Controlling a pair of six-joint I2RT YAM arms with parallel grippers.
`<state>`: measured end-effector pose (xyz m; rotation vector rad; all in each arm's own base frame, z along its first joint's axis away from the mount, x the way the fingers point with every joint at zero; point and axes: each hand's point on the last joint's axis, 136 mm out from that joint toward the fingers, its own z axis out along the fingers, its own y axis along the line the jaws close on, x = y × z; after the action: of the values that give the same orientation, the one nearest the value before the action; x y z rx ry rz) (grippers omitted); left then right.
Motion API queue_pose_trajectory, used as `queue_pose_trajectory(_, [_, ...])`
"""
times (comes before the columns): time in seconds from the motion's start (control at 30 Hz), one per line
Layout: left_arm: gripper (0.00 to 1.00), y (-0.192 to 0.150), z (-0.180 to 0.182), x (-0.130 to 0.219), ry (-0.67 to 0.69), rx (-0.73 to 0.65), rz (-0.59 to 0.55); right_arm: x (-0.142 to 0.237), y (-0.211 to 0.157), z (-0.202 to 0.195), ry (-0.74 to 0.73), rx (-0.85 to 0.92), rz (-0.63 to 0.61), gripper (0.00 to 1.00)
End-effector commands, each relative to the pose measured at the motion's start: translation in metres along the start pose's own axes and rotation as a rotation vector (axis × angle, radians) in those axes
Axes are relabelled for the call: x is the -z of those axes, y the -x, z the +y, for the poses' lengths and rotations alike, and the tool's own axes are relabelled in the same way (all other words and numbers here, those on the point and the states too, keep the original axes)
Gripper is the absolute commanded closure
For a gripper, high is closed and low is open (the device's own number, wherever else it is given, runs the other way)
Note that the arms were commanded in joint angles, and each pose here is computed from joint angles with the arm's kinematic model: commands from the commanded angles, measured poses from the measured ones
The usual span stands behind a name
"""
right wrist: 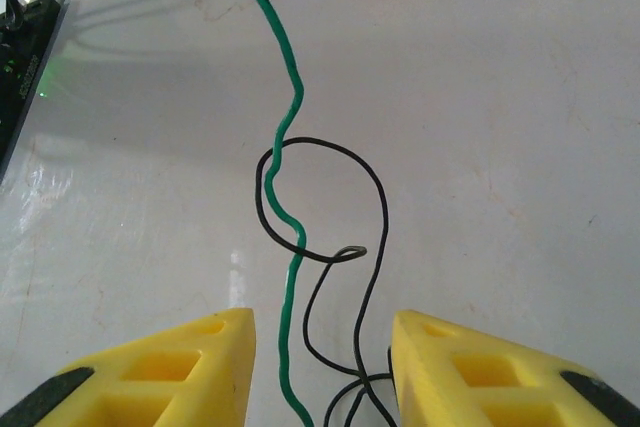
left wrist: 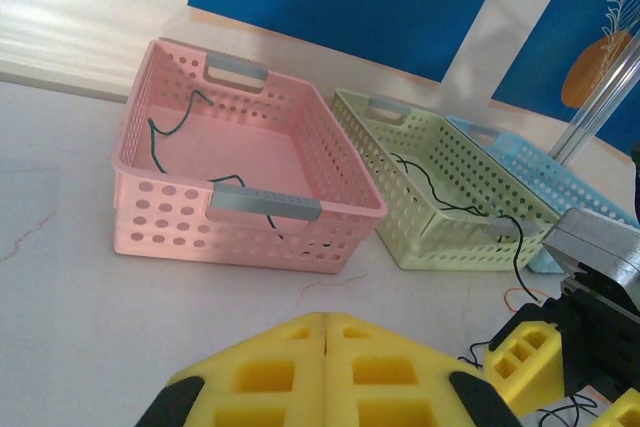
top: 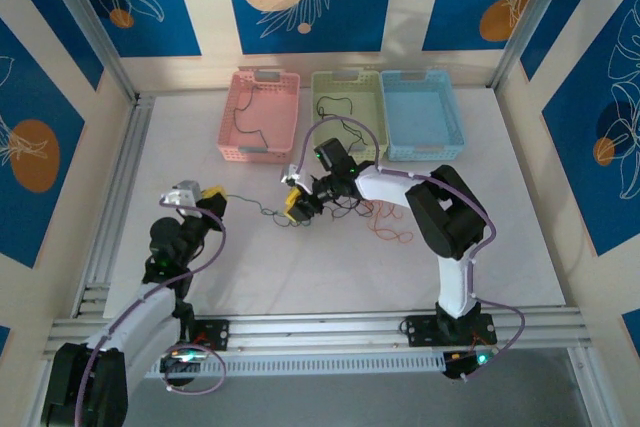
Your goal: Untangle the cables
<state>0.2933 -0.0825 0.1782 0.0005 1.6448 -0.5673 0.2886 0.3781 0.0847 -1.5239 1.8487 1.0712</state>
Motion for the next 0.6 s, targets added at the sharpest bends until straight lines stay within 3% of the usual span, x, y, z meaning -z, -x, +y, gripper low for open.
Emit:
queue_pose_trajectory(0.0, [1.0, 0.007, -0.006, 0.0, -0.032, -0.003, -0.024, -0.002, 0.007, 0.003, 0.02, 0.05, 0.005, 0.61])
queue_pose_trajectory(0.57, [1.0, 0.007, -0.013, -0.002, -0.074, 0.0, -0.023, -0.027, 0.028, 0.018, 0.064, 0.206, -0.015, 0.63])
